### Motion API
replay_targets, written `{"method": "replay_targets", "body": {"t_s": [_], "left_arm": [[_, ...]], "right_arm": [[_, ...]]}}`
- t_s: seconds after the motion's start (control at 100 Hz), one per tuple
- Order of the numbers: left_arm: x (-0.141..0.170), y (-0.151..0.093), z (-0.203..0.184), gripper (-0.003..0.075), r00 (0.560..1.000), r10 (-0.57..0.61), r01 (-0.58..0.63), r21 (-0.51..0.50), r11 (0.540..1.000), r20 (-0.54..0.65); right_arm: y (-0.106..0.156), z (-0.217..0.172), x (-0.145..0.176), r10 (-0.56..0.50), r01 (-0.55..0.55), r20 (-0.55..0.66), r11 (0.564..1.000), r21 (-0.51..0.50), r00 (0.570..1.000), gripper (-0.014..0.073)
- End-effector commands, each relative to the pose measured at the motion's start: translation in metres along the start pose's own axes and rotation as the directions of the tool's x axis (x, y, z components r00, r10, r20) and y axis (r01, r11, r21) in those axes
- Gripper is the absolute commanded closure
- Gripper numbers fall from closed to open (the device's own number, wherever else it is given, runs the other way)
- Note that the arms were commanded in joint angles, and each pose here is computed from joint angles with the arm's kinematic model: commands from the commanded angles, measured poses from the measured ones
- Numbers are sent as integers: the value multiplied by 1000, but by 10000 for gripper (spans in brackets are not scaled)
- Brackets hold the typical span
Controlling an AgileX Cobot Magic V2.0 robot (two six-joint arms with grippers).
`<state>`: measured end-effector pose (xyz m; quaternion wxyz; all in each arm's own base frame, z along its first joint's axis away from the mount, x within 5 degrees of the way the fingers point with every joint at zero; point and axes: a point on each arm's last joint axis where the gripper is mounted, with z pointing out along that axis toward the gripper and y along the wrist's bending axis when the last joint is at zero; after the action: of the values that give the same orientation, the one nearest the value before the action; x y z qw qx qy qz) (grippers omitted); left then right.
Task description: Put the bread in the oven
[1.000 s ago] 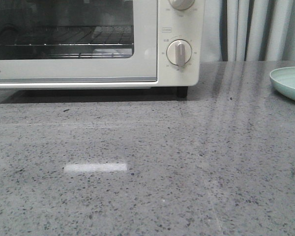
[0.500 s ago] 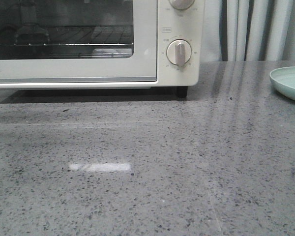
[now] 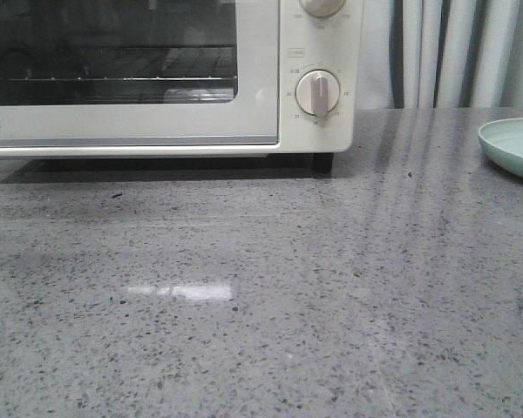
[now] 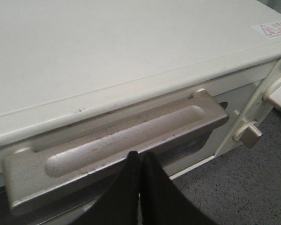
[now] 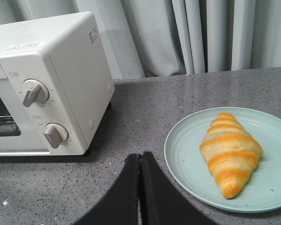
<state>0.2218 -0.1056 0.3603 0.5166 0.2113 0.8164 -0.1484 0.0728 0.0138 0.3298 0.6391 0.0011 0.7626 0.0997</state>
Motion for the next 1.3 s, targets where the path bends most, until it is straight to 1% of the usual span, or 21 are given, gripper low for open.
{"method": "replay_targets", "body": {"t_s": [0.0, 0.1, 0.21, 0.3, 0.39, 0.45, 0.52, 0.62, 0.74, 0.87, 0.94, 1.02, 1.12, 1.19, 1.29], "left_arm": [[-20, 1, -7, 741, 992, 14, -10, -29, 1000, 128], [-24, 1, -10, 741, 987, 7, -1, -34, 999, 161], [-27, -1, -17, 741, 982, -47, 49, -7, 999, 185], [-31, -1, -25, 741, 974, -39, 43, -12, 999, 223], [-36, 0, -27, 741, 962, -35, 45, -30, 999, 272], [-36, 2, -23, 741, 960, -29, 42, -39, 998, 277], [-33, 2, -15, 741, 970, -3, 16, -49, 999, 245], [-25, 3, -4, 741, 986, 45, -37, -53, 998, 160], [-18, 4, 4, 741, 993, 76, -72, -52, 996, 93], [-13, 4, 9, 741, 996, 79, -77, -42, 996, 48], [-9, 3, 9, 741, 997, 77, -77, -27, 997, 4], [-4, 2, 3, 742, 995, 96, -97, -19, 995, -37], [5, 0, -12, 742, 992, 119, -120, -27, 992, -35], [16, -2, -22, 742, 991, 119, -121, -19, 993, -56], [38, -5, -36, 742, 986, 116, -117, 3, 993, -118]], "right_arm": [[0, -1, -16, -17, 17, 85, 1000, 10, 996, 664], [0, -1, -16, -17, 17, 85, 1000, 10, 996, 664], [1, -1, -16, -17, 17, 81, 1000, 9, 997, 664], [1, -1, -15, -17, 17, 76, 1000, 8, 997, 664], [1, -1, -15, -17, 17, 76, 1000, 8, 997, 664], [1, -1, -15, -17, 17, 78, 1000, 8, 997, 664], [1, -1, -15, -17, 17, 78, 1000, 8, 997, 664], [1, -1, -15, -17, 17, 78, 1000, 8, 997, 664], [1, -1, -15, -17, 17, 76, 1000, 8, 997, 664], [1, -1, -15, -17, 17, 73, 1000, 7, 997, 664], [1, -1, -15, -17, 17, 73, 1000, 7, 997, 664], [1, -1, -15, -17, 17, 73, 1000, 7, 997, 664], [1, -1, -15, -17, 17, 72, 1000, 7, 997, 664], [1, -1, -15, -18, 17, 71, 1000, 4, 997, 664], [2, -1, -15, -19, 20, 69, 1000, -12, 997, 664]]}}
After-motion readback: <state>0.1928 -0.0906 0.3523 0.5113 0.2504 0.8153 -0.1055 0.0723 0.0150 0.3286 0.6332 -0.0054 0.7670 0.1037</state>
